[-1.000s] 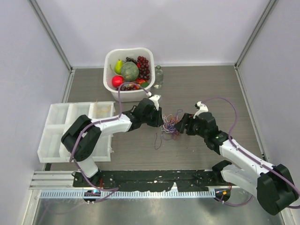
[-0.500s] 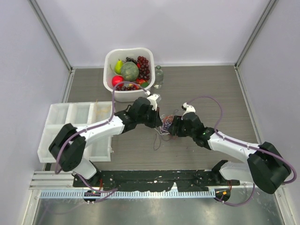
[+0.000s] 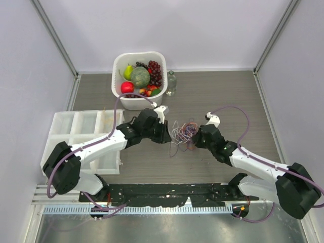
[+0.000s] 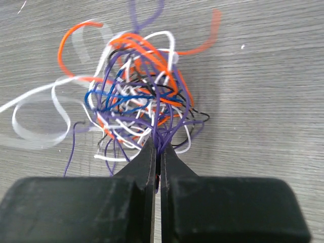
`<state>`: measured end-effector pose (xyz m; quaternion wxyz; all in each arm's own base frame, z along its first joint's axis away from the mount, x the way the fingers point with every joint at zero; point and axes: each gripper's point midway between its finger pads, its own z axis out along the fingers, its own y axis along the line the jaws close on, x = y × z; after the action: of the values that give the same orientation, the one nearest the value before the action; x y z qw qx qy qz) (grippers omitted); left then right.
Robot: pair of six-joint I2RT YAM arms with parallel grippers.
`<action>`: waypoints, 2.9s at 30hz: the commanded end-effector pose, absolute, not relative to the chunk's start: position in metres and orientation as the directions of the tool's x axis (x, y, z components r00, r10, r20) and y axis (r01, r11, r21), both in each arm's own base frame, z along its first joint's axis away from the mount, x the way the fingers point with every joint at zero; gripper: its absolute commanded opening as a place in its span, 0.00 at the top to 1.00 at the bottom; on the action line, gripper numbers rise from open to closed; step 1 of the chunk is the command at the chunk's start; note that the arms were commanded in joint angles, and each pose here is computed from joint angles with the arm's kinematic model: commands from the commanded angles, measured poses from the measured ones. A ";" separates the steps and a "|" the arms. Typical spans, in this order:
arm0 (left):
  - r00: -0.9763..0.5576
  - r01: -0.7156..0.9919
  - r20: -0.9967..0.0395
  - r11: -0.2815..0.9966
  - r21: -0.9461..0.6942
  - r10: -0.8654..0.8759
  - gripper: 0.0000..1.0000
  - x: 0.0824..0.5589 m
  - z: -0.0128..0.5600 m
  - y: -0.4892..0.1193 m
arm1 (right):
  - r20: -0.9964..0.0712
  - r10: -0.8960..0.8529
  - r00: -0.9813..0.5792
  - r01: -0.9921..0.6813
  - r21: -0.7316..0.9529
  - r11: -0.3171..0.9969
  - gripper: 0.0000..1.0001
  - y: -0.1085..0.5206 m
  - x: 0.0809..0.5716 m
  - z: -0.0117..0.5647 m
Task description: Untangle the cables
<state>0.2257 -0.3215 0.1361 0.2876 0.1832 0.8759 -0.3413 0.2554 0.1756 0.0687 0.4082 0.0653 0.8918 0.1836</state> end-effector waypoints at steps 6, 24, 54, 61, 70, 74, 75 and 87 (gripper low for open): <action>-0.780 0.484 -0.620 0.715 -0.504 0.091 0.66 0.230 0.120 -0.324 | -0.717 0.282 -0.637 -0.142 0.469 0.872 0.99 0.191 0.247 0.092; -0.724 0.419 -0.690 0.795 -0.439 0.001 0.59 0.294 0.119 -0.346 | -0.723 0.256 -0.642 -0.166 0.456 0.874 0.99 0.192 0.246 0.094; -0.656 0.646 -0.755 0.510 -0.568 -0.011 1.00 0.202 0.286 -0.334 | -0.711 0.377 -0.593 -0.418 0.673 0.611 0.35 0.245 0.220 0.221; -0.642 0.673 -0.767 0.461 -0.579 -0.027 1.00 0.191 0.314 -0.336 | -0.708 0.355 -0.611 -0.494 0.691 0.527 0.36 0.284 0.202 0.206; -0.496 0.827 -0.840 0.175 -0.535 -0.221 1.00 0.130 0.503 -0.311 | -0.724 0.342 -0.600 -0.055 0.464 0.884 0.34 0.224 0.258 0.079; -0.349 0.887 -0.856 0.161 -0.433 -0.381 1.00 0.109 0.591 -0.266 | -0.752 0.326 -0.573 -0.017 0.409 0.912 0.33 0.199 0.263 0.074; -0.321 0.890 -0.852 0.176 -0.421 -0.414 1.00 0.109 0.604 -0.257 | -0.763 0.324 -0.560 -0.015 0.400 0.917 0.32 0.194 0.266 0.077; -0.331 0.841 -0.886 0.323 -0.433 -0.326 1.00 0.152 0.570 -0.285 | -0.766 0.172 -0.619 -0.334 0.455 0.825 0.30 0.213 0.241 0.142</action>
<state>0.0992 -0.2342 0.6441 0.5802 0.2066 0.5031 -0.6063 0.2659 0.1753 0.0806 0.4230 0.0643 0.8787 0.2116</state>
